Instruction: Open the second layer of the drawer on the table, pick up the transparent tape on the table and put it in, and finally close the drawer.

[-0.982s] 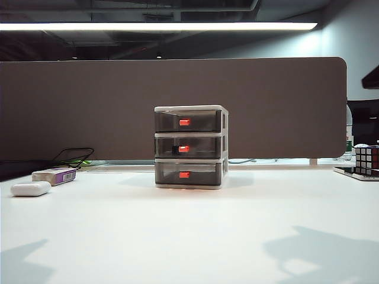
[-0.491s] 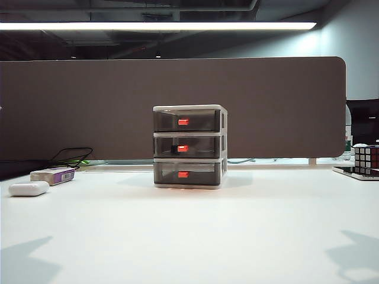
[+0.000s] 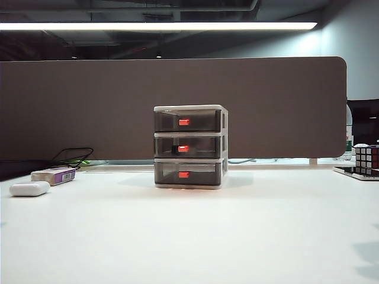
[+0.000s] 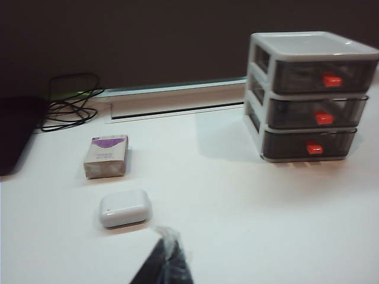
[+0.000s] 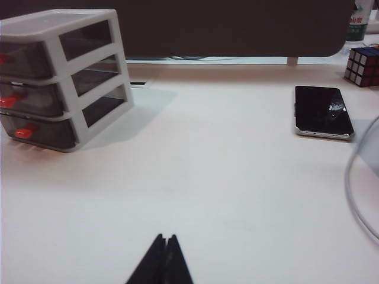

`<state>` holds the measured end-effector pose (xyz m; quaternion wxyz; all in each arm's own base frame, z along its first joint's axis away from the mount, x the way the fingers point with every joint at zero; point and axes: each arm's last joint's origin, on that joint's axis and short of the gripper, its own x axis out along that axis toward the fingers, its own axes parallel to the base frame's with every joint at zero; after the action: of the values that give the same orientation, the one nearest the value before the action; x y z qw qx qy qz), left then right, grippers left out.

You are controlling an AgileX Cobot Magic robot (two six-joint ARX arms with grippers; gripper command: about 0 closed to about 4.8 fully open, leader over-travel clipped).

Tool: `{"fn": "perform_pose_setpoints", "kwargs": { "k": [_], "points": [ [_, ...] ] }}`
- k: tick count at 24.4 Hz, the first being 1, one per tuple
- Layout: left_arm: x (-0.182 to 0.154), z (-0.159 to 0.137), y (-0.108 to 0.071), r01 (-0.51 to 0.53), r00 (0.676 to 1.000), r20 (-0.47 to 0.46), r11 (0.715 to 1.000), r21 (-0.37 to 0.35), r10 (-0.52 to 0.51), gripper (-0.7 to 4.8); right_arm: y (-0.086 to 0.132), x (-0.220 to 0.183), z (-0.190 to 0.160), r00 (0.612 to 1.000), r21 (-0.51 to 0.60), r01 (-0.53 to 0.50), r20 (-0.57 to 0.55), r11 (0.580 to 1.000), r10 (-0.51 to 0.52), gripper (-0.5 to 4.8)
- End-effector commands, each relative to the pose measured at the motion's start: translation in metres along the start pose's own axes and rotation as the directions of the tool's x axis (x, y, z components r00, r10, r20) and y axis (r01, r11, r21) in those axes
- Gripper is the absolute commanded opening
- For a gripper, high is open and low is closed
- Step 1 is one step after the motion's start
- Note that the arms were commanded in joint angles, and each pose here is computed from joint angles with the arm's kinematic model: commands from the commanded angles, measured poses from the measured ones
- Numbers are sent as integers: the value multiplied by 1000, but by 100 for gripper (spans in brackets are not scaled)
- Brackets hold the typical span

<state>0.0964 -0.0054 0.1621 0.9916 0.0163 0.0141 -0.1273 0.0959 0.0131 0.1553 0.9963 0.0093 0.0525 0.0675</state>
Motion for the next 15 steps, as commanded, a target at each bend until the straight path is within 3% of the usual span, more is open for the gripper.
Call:
{"fn": "perform_pose_setpoints", "kwargs": {
  "k": [1, 6, 10, 15],
  "points": [
    [-1, 1, 3, -26, 1000, 14, 999, -25, 27, -5, -1, 0, 0, 999, -3, 46, 20, 999, -46, -4],
    [-1, -2, 3, -23, 1000, -21, 999, -40, 22, -4, -2, 0, 0, 997, -2, 68, 21, 998, -68, -4],
    [-1, -10, 2, -21, 995, -100, 997, -71, 14, -4, -2, 0, 0, 998, -3, 67, 21, 998, -67, -4],
    [-1, -10, 2, -27, 994, -105, 991, -131, 14, -4, -2, 0, 0, 998, -3, 67, 21, 998, -67, -4]
  ]
}}
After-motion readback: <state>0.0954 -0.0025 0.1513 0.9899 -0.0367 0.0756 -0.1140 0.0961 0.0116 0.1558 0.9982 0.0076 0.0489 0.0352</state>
